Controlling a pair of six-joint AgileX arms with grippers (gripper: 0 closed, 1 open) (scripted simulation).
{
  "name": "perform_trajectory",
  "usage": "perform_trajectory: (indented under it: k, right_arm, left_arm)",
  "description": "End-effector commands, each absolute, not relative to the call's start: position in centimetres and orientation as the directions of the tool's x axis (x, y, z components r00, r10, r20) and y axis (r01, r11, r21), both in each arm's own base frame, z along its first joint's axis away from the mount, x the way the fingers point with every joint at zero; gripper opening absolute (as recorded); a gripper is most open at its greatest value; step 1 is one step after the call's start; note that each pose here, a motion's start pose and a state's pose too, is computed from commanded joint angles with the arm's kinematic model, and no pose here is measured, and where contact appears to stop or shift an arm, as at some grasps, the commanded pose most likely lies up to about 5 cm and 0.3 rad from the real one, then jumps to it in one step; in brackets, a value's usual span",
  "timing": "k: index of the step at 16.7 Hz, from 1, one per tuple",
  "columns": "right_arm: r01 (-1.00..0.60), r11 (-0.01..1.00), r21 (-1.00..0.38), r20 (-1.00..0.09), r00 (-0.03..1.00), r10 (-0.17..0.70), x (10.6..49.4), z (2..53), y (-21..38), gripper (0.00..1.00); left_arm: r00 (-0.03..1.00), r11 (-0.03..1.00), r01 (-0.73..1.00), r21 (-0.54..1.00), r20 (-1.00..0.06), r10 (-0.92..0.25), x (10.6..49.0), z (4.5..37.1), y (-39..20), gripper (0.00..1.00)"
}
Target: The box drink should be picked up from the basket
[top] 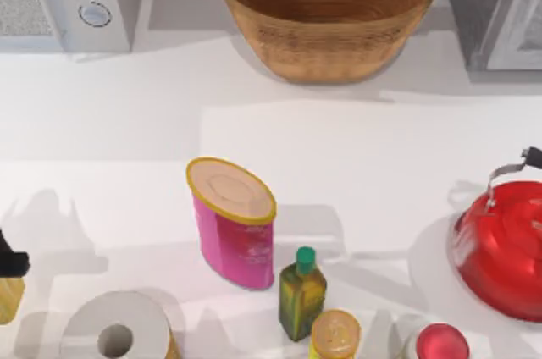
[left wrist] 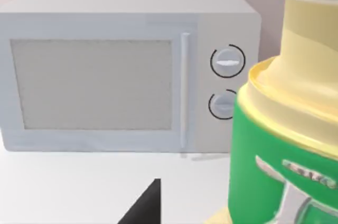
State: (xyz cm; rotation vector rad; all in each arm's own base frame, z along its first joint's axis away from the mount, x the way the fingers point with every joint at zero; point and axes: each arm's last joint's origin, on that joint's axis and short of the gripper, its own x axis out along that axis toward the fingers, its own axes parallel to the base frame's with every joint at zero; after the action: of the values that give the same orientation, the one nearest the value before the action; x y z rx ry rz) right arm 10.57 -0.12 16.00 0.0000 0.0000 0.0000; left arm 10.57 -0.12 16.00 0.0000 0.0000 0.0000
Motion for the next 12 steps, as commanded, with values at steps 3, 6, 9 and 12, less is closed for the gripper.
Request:
perform_trajectory:
  k: [3, 6, 9, 12]
  right_arm:
    - [0.000, 1.000, 0.000, 0.000, 1.000, 0.000, 10.6, 16.0, -0.1, 1.00]
    - [0.000, 1.000, 0.000, 0.000, 1.000, 0.000, 10.6, 16.0, -0.1, 1.00]
    - [0.000, 1.000, 0.000, 0.000, 1.000, 0.000, 10.6, 16.0, -0.1, 1.00]
    - [0.000, 1.000, 0.000, 0.000, 1.000, 0.000, 10.6, 16.0, -0.1, 1.00]
  left_arm:
    - [1.000, 1.000, 0.000, 0.000, 0.000, 0.000, 10.6, 16.0, -0.1, 0.00]
    - [1.000, 1.000, -0.005, 0.003, -0.008, 0.005, 10.7, 16.0, -0.1, 0.00]
    - [0.999, 0.999, -0.039, 0.006, -0.021, 0.039, 11.2, 16.2, 0.1, 0.00]
    - [0.995, 0.995, -0.104, 0.009, 0.001, 0.104, 12.1, 17.3, 0.5, 0.00]
